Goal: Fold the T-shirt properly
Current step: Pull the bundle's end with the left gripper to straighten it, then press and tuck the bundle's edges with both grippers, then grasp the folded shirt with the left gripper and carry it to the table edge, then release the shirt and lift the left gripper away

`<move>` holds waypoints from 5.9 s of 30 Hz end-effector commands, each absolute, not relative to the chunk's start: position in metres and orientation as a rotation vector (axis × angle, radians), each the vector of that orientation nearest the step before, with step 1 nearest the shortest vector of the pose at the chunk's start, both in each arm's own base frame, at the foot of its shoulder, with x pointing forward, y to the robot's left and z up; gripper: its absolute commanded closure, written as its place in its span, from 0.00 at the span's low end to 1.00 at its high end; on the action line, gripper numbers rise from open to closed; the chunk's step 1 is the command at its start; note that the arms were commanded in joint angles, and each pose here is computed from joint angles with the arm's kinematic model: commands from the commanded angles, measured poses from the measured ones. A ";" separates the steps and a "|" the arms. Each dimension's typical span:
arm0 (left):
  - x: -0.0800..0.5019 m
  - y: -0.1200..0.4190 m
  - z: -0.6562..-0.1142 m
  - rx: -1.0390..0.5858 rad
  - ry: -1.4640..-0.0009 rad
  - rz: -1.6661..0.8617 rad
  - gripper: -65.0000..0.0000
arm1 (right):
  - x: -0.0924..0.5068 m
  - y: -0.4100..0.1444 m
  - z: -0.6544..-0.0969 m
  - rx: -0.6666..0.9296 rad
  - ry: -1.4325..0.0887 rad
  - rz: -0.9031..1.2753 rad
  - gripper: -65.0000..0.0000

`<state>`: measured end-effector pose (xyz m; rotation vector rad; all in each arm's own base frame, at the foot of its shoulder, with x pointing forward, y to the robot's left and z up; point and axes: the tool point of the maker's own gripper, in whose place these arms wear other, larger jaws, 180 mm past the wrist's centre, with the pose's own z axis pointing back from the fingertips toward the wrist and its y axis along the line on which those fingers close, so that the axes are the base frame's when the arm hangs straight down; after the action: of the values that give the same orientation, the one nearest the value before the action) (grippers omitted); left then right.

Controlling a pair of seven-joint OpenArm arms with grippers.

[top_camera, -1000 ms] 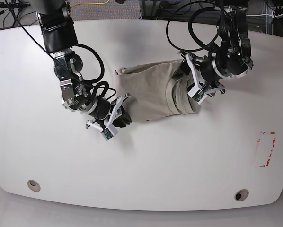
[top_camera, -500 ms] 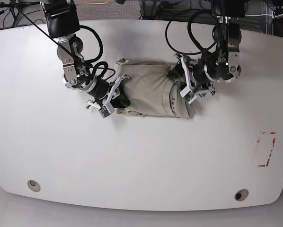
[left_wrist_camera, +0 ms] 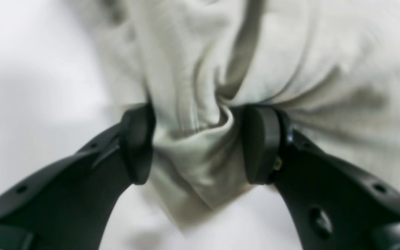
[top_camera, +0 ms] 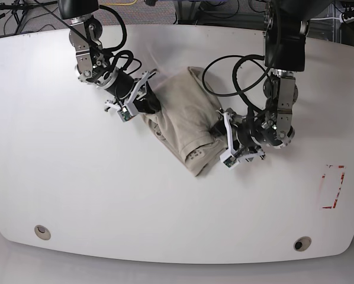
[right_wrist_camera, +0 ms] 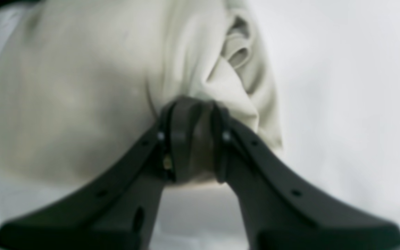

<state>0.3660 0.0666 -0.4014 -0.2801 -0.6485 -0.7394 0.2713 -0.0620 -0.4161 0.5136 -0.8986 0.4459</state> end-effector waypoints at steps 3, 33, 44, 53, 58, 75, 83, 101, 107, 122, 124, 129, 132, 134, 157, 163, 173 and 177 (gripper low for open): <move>0.414 0.070 -0.350 -0.203 -0.772 -0.793 0.44 | 0.259 -0.062 -0.418 0.504 -0.868 0.473 0.84; 0.332 0.039 -0.294 -0.142 -0.878 -0.801 0.44 | 0.287 -0.030 -0.327 0.438 -1.001 0.560 0.85; 0.287 0.029 -0.345 -0.261 -0.777 -0.756 0.44 | 0.298 -0.042 -0.363 0.446 -0.953 0.504 0.85; 0.272 0.052 -0.409 -0.305 -0.628 -0.728 0.44 | 0.296 -0.046 -0.380 0.457 -0.933 0.469 0.85; 0.282 0.068 -0.415 -0.286 -0.630 -0.727 0.44 | 0.288 -0.042 -0.372 0.465 -0.950 0.478 0.85; 0.325 0.107 -0.336 -0.051 -0.768 -0.821 0.44 | 0.270 -0.029 -0.335 0.462 -0.986 0.538 0.85; 0.335 0.086 -0.286 -0.022 -0.898 -0.807 0.44 | 0.271 -0.041 -0.320 0.430 -1.031 0.523 0.85; 0.326 0.016 -0.303 -0.320 -1.103 -0.424 0.43 | 0.274 -0.061 -0.322 0.388 -1.031 0.483 0.85; 0.325 0.020 -0.357 -0.272 -1.029 -0.385 0.43 | 0.273 -0.061 -0.323 0.388 -1.029 0.482 0.85; 0.300 0.102 -0.447 -0.037 -0.767 -0.440 0.43 | 0.273 -0.061 -0.321 0.390 -1.032 0.481 0.85; 0.302 0.137 -0.446 0.029 -0.746 -0.432 0.43 | 0.273 -0.064 -0.321 0.385 -1.033 0.478 0.85; 0.304 0.199 -0.437 0.100 -0.724 -0.444 0.43 | 0.273 -0.076 -0.323 0.364 -1.032 0.449 0.85; 0.304 0.244 -0.425 0.141 -0.713 -0.442 0.43 | 0.273 -0.079 -0.320 0.356 -1.040 0.444 0.85; 0.302 0.271 -0.417 0.164 -0.709 -0.425 0.43 | 0.273 -0.078 -0.319 0.356 -1.042 0.445 0.85; 0.301 0.460 -0.372 0.271 -0.659 -0.257 0.43 | 0.257 -0.077 -0.331 0.369 -0.999 0.438 0.85; 0.312 0.468 -0.351 0.304 -0.691 -0.271 0.43 | 0.258 -0.077 -0.325 0.360 -1.013 0.450 0.85; 0.355 0.423 -0.267 0.446 -0.842 -0.448 0.43 | 0.254 -0.076 -0.314 0.353 -1.041 0.465 0.85; 0.374 0.369 -0.240 0.445 -0.960 -0.524 0.43 | 0.264 -0.097 -0.315 0.264 -1.061 0.492 0.85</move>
<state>0.3611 0.3980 -0.2614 0.4525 -0.8718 -0.4631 0.2513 -0.0863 -0.3291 0.3062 -0.9844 0.4706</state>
